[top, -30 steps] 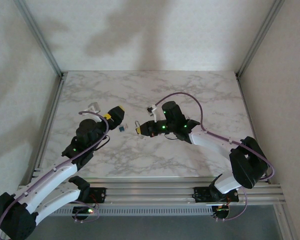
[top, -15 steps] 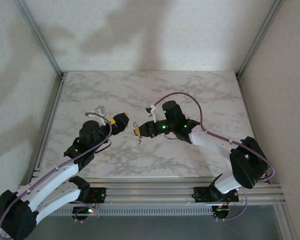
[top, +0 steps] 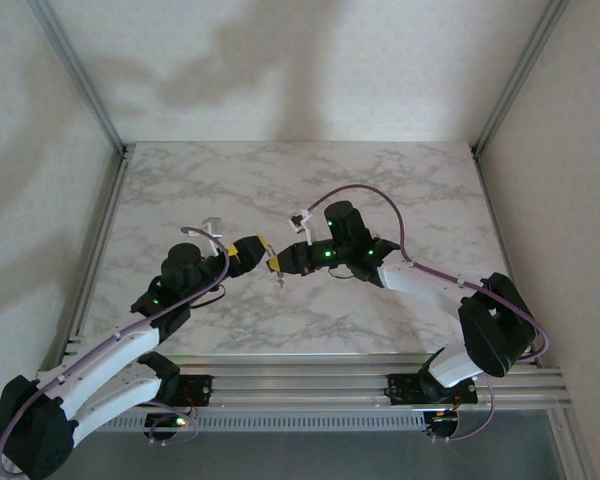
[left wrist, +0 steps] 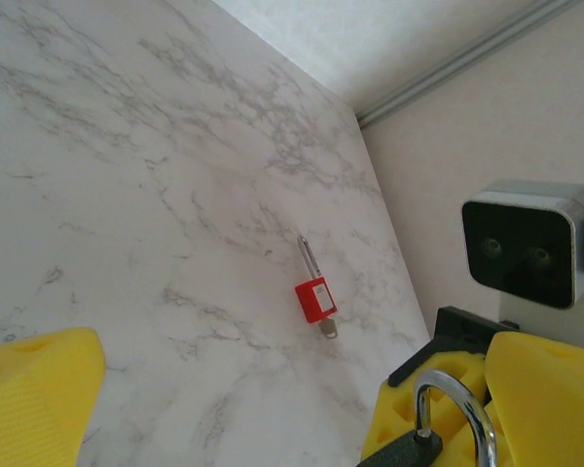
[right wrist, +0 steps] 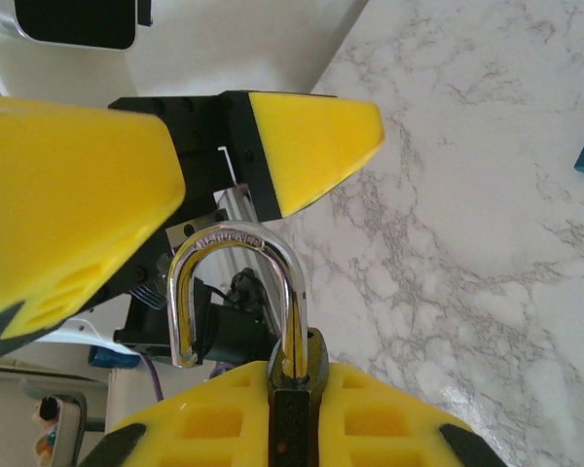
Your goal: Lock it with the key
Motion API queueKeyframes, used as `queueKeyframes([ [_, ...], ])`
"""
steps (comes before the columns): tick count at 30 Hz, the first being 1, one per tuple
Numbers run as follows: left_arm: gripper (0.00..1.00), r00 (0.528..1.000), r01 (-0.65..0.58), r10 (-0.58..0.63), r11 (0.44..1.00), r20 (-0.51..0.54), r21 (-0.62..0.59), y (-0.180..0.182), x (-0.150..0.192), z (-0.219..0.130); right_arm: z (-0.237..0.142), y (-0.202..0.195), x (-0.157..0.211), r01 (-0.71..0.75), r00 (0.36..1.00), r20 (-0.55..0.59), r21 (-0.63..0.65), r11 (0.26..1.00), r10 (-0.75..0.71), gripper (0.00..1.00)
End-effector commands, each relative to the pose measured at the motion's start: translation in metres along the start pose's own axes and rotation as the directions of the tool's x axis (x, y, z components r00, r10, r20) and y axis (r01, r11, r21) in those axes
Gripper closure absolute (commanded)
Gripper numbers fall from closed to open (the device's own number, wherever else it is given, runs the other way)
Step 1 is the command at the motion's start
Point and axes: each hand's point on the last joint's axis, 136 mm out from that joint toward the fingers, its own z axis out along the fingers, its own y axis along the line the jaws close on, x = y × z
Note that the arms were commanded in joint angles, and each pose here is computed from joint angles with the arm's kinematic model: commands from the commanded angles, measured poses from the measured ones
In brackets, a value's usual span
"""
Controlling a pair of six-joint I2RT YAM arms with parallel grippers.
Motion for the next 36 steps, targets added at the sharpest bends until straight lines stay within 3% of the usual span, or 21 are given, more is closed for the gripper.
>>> queueKeyframes([
  [1, 0.02, 0.999, -0.028, 0.03, 0.997, -0.03, 0.066, -0.0103, 0.0082, 0.0004, 0.0042, 0.0089, -0.0003, 0.018, 1.0, -0.009, -0.05, 0.999, -0.019, 1.0],
  [29, 0.15, 0.996, -0.066, 0.069, 0.997, -0.049, 0.048, -0.0099, 0.0103, 0.0013, 0.0043, 0.0107, -0.0005, 0.017, 1.0, -0.011, -0.06, 0.998, -0.018, 1.0],
  [31, 0.22, 0.996, -0.069, 0.072, 0.996, -0.051, 0.049, -0.0099, 0.0109, 0.0011, 0.004, 0.0106, -0.0007, 0.017, 1.0, -0.01, -0.059, 0.998, -0.018, 1.0],
  [36, 0.21, 0.996, -0.072, 0.074, 0.997, -0.04, 0.038, -0.0086, 0.0088, -0.0008, 0.0039, 0.0114, -0.0012, 0.018, 1.0, -0.009, -0.063, 0.998, -0.018, 1.0],
])
